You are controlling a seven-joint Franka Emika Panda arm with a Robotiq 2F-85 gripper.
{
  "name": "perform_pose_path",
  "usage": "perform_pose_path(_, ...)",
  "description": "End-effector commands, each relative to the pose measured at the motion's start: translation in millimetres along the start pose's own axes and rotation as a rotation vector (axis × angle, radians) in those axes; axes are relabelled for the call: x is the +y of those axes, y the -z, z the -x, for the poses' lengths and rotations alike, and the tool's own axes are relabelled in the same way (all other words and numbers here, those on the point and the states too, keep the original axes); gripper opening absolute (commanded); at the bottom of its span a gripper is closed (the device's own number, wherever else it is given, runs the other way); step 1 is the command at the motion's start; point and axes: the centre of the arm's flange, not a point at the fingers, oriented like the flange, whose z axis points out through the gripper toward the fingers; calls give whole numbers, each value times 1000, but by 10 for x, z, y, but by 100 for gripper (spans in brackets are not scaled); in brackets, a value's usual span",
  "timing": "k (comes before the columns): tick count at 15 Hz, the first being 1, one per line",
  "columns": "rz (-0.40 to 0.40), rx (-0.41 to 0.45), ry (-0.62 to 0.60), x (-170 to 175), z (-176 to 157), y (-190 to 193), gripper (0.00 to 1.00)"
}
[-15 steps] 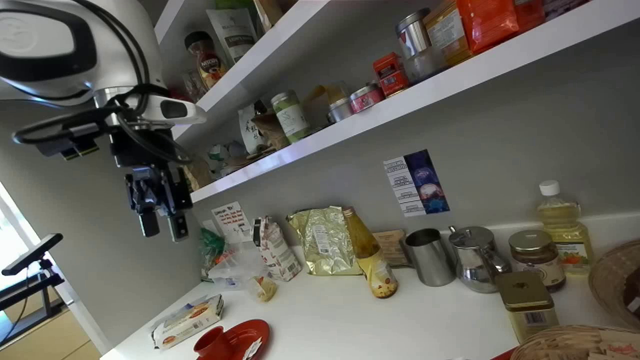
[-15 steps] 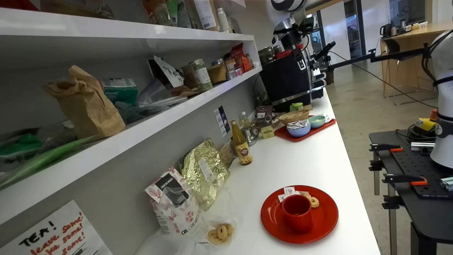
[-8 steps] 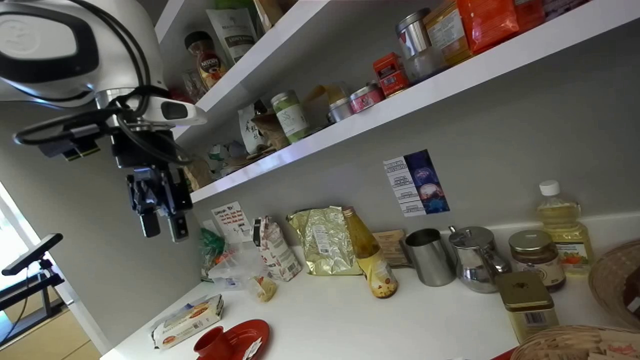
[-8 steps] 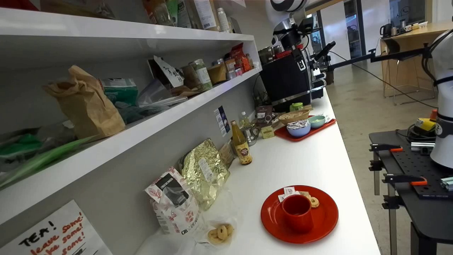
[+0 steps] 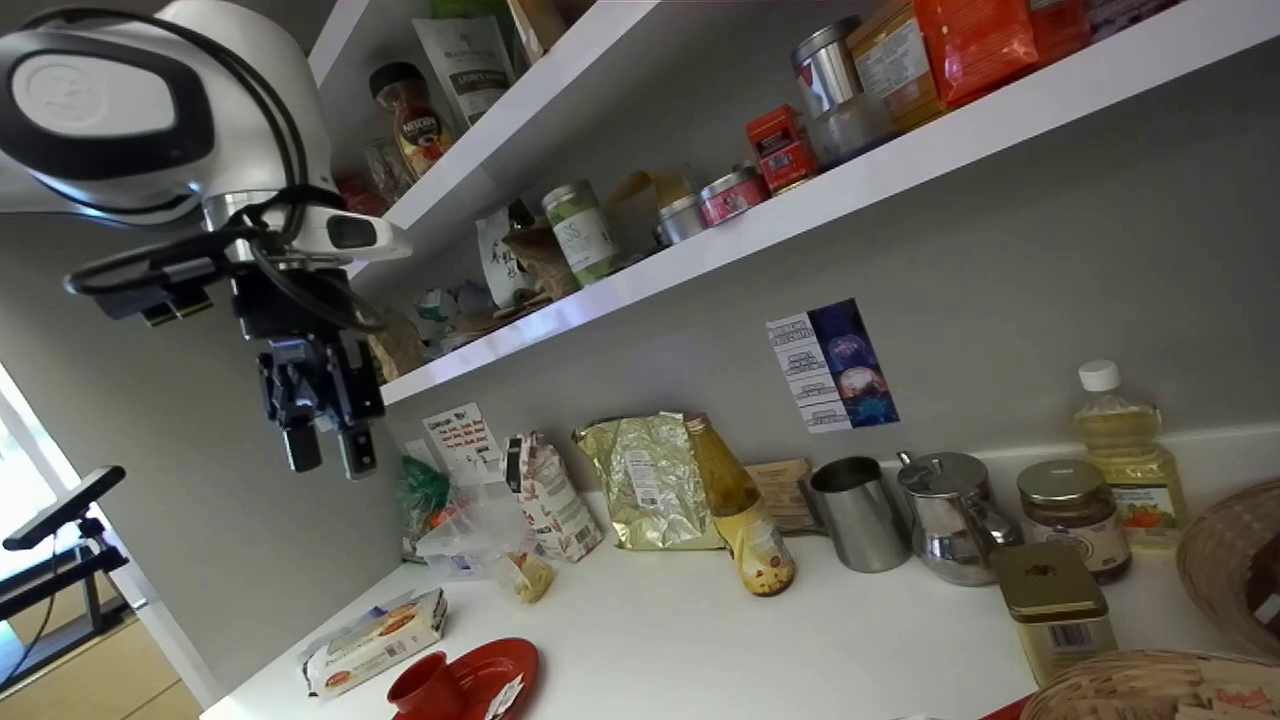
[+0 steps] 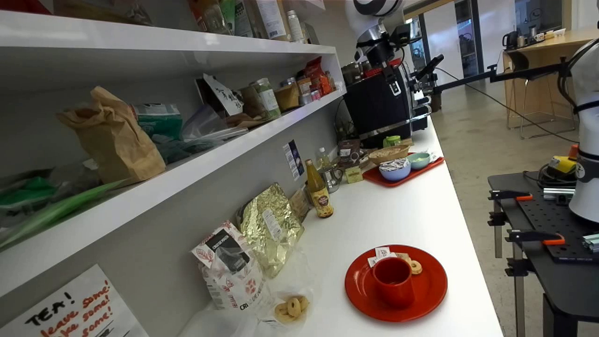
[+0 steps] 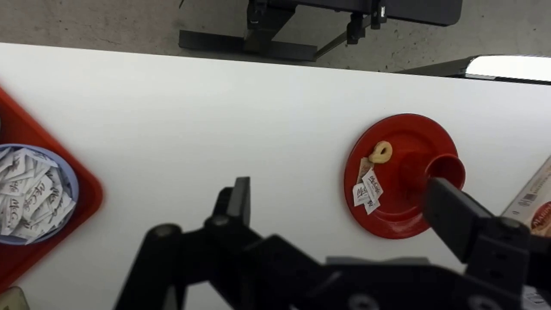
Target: Take the cup off of the plate
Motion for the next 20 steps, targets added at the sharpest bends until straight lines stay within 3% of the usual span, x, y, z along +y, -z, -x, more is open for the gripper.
perform_pose_path(1, 22, -10, 25, -319, -156, -42, 100)
perform_pose_path(6, 39, -15, 66, -791, -301, -152, 100)
perform_pose_path(13, 119, 277, -127, -1056, -456, -169, 100)
perform_pose_path(17, 172, 336, -158, -1193, -564, -279, 100)
perform_pose_path(20, 256, 347, -138, -1414, -688, -457, 100)
